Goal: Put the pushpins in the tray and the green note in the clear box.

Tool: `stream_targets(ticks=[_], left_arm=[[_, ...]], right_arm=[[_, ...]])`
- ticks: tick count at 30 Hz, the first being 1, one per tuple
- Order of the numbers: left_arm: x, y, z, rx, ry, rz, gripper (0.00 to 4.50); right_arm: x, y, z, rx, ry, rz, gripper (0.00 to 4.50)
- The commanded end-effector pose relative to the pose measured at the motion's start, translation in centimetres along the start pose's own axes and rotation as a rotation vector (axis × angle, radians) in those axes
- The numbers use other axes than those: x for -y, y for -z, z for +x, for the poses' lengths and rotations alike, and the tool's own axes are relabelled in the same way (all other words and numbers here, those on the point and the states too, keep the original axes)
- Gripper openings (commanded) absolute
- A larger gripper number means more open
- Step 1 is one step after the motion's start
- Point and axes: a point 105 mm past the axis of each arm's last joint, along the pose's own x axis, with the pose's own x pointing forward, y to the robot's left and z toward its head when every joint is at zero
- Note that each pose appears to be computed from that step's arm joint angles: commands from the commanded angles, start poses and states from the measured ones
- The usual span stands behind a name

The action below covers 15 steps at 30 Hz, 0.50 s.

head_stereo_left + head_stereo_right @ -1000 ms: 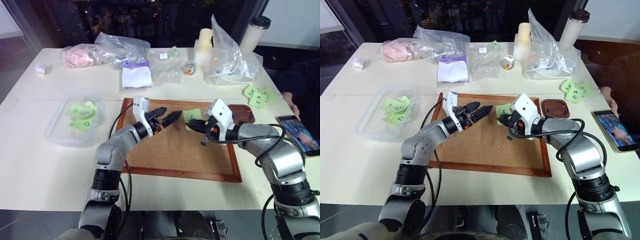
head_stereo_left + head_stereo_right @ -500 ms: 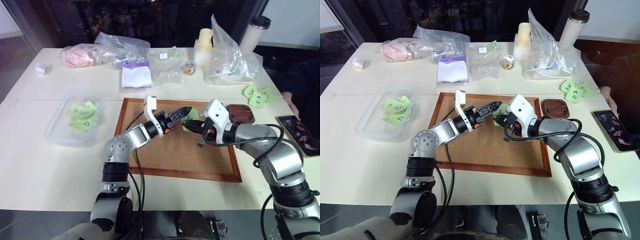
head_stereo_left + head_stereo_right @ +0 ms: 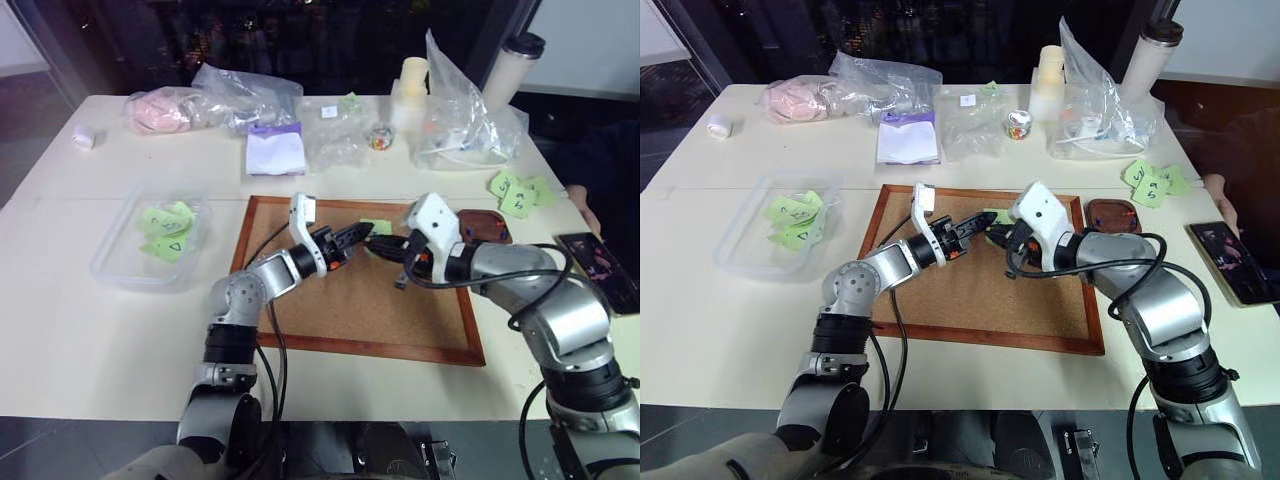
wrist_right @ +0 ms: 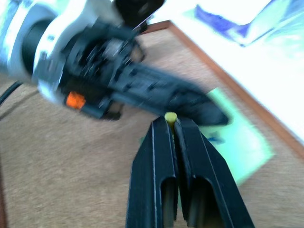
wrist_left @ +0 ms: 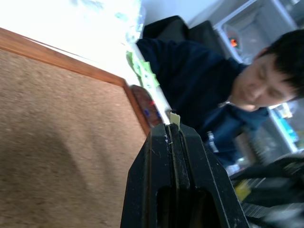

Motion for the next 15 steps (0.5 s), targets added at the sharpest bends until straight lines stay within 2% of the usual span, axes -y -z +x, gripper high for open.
stream_targets(ticks=[1,5,8,11,15], left_arm=[[-0.4,-0.6,-0.3,0.021,-0.016,0.072,0.04],[-1.0,-0.3,-0.7,0.002,-0.035,0.153,0.04],[-0.6,0.2,-1.3,-0.038,-0.021,0.32,0.04],[1.1,0.6,-2.7,-0.088,0.046,0.57,0.04],[1.9,0.0,-4.6,-0.108,0.065,0.725,0.04]], right_arm=[[1.0,-2.7,-1.5,0.074,0.048,-0.052,0.0],[2.7,-3.2,-2.6,0.095,0.1,-0.026,0.0],[5.2,-2.7,-3.7,0.101,0.189,0.029,0.0],[9.5,-0.4,-5.6,0.063,0.363,0.092,0.0],[12.4,2.7,-6.9,0.002,0.495,0.143,0.0]])
